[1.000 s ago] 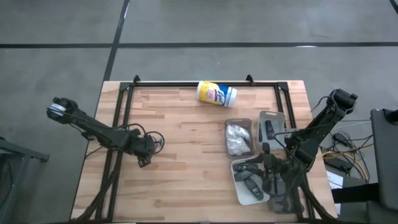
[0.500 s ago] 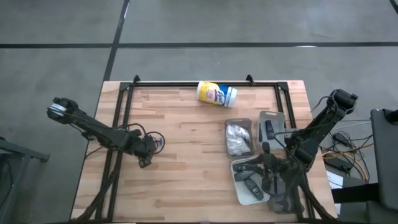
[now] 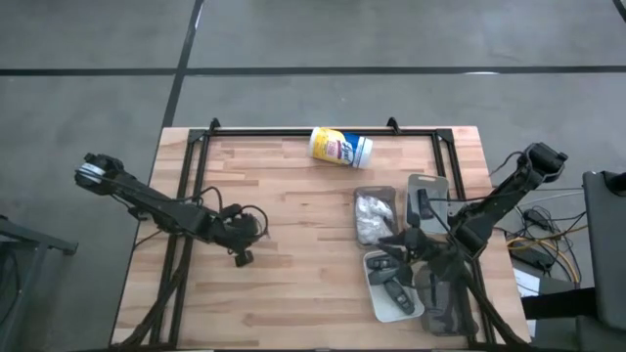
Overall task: Pick & Place Travel size toiletries
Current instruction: Put the bottom razor into the bottom black bin
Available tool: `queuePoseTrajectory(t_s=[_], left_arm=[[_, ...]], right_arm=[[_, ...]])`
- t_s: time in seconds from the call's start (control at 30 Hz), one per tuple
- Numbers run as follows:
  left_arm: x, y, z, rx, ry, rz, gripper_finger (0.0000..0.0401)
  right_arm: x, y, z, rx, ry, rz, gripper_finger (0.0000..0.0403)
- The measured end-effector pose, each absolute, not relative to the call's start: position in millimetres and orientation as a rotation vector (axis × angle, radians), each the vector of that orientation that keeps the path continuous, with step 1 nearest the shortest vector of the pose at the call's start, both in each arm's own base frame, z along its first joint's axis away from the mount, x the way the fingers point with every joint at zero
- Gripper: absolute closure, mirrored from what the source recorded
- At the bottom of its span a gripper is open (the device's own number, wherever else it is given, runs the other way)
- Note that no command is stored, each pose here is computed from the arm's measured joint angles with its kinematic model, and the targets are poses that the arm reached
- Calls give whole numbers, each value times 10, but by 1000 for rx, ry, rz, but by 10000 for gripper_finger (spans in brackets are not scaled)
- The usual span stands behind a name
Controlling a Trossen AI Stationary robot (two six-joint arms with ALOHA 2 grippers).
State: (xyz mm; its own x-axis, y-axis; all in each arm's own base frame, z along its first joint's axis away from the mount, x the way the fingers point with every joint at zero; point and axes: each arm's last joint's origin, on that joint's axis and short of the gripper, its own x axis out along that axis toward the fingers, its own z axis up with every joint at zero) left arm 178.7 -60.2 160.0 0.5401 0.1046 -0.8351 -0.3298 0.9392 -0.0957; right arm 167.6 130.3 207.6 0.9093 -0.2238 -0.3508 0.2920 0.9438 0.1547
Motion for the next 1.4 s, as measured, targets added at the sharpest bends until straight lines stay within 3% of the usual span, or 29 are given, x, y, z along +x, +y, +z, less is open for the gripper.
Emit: queuePoseTrajectory(t_s=[0.43, 0.67, 0.97, 1.4], left_arm=[[2092, -664, 1910, -140, 503, 224, 354], [2189, -699, 2116, -96, 289, 168, 353], [2230, -701, 2274, -31, 137, 158, 353], [2272, -624, 2457, 39, -38, 152, 353]], right_arm=[[1728, 1260, 2091, 235, 317, -293, 228], [1772, 1215, 2110, 260, 286, -331, 199], [1842, 1123, 2114, 304, 239, -382, 192], [2015, 1206, 2048, 297, 169, -366, 226]])
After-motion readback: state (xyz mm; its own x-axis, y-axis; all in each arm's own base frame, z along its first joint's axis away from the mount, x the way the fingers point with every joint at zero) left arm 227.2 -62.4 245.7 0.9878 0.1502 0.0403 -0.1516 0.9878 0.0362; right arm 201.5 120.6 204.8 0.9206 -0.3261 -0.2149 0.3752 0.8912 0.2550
